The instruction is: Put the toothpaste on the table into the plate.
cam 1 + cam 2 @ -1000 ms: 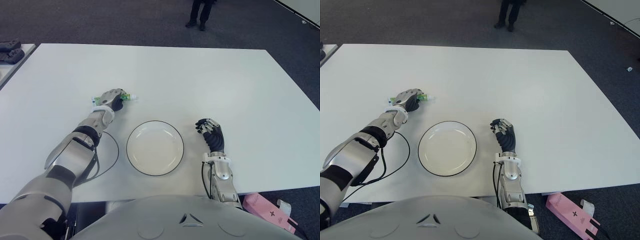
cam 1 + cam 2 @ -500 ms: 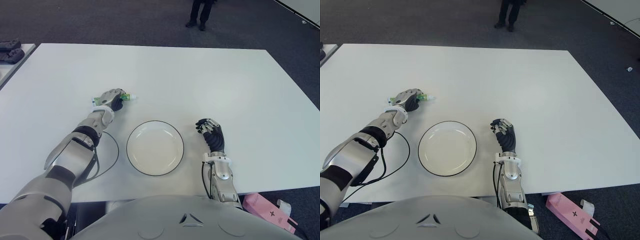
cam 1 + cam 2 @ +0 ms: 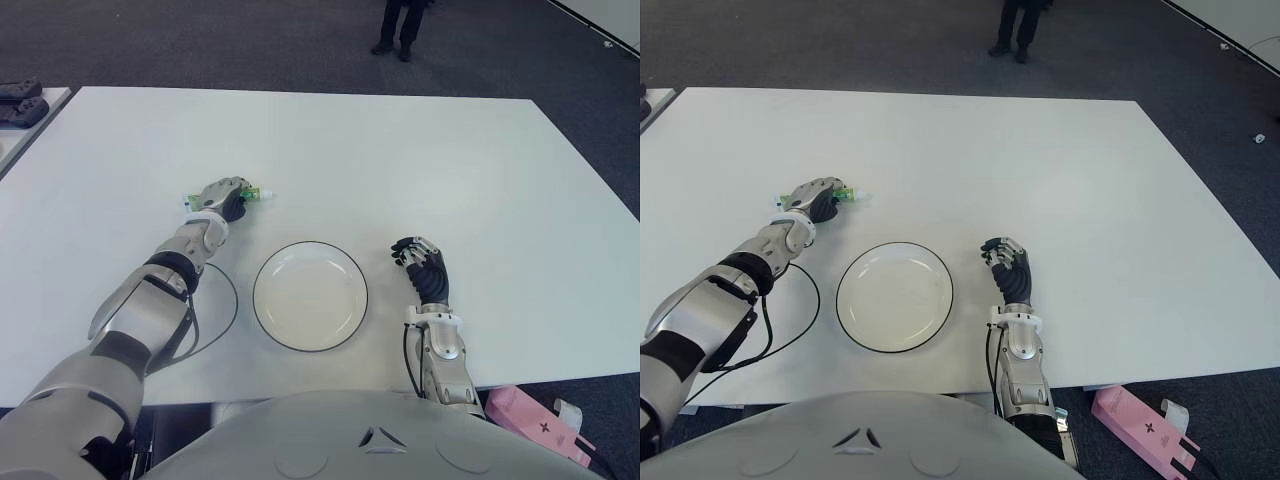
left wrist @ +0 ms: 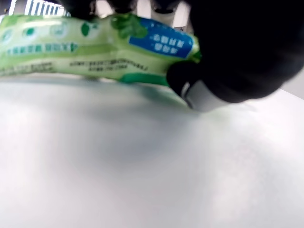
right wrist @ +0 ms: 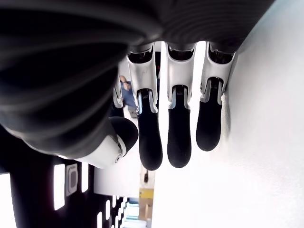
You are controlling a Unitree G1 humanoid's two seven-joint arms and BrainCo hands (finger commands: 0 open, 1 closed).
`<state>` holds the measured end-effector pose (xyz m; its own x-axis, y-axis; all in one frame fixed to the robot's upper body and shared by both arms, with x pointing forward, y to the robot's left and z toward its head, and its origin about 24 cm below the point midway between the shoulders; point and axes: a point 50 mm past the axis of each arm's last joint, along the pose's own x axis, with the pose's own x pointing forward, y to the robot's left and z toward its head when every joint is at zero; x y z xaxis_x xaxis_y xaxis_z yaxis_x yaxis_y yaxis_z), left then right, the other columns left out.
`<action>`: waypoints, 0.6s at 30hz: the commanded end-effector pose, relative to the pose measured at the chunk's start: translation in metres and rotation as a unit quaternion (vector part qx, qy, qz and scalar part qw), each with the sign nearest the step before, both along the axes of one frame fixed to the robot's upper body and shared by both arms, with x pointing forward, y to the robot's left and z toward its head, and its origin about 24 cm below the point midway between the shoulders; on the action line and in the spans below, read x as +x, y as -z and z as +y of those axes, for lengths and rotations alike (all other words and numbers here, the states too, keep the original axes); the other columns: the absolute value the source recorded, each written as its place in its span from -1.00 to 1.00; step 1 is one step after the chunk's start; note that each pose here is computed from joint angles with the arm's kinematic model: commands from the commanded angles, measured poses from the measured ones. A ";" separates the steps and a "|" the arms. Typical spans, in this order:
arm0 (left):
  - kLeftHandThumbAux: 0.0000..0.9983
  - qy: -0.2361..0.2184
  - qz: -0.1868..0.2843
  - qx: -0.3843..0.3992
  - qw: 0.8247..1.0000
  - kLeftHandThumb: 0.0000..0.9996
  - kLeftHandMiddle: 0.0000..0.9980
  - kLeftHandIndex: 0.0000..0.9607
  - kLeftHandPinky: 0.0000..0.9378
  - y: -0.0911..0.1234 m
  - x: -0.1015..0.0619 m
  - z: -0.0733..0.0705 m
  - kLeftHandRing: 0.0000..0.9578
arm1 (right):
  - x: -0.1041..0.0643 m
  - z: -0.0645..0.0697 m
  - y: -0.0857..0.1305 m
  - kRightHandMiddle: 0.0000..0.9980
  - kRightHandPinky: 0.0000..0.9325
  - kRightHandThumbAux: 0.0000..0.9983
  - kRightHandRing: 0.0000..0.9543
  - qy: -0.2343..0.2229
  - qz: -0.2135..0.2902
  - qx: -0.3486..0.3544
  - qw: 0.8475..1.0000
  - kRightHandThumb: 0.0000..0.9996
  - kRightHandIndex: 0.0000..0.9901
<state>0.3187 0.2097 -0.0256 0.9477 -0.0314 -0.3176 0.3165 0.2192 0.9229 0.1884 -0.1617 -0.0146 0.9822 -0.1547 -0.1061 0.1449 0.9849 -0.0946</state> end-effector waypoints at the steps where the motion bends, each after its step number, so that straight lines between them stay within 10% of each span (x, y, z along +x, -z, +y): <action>1: 0.41 -0.021 0.057 0.012 0.998 0.45 0.76 -0.08 0.82 0.021 -0.021 0.013 0.79 | -0.002 0.000 0.003 -0.02 -0.02 0.46 -0.01 0.001 0.013 -0.005 1.000 0.41 -0.13; 18: 0.42 -0.024 -0.049 -0.011 0.998 0.43 0.82 -0.08 0.89 -0.011 0.001 0.018 0.85 | 0.001 0.000 0.004 0.00 0.03 0.46 0.01 0.005 0.016 -0.001 1.000 0.41 -0.13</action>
<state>0.3212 0.2181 -0.0171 0.9679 -0.0254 -0.2500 0.2486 0.2427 0.9377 0.1899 -0.1615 -0.0137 0.9823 -0.1558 -0.1042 0.1461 0.9847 -0.0949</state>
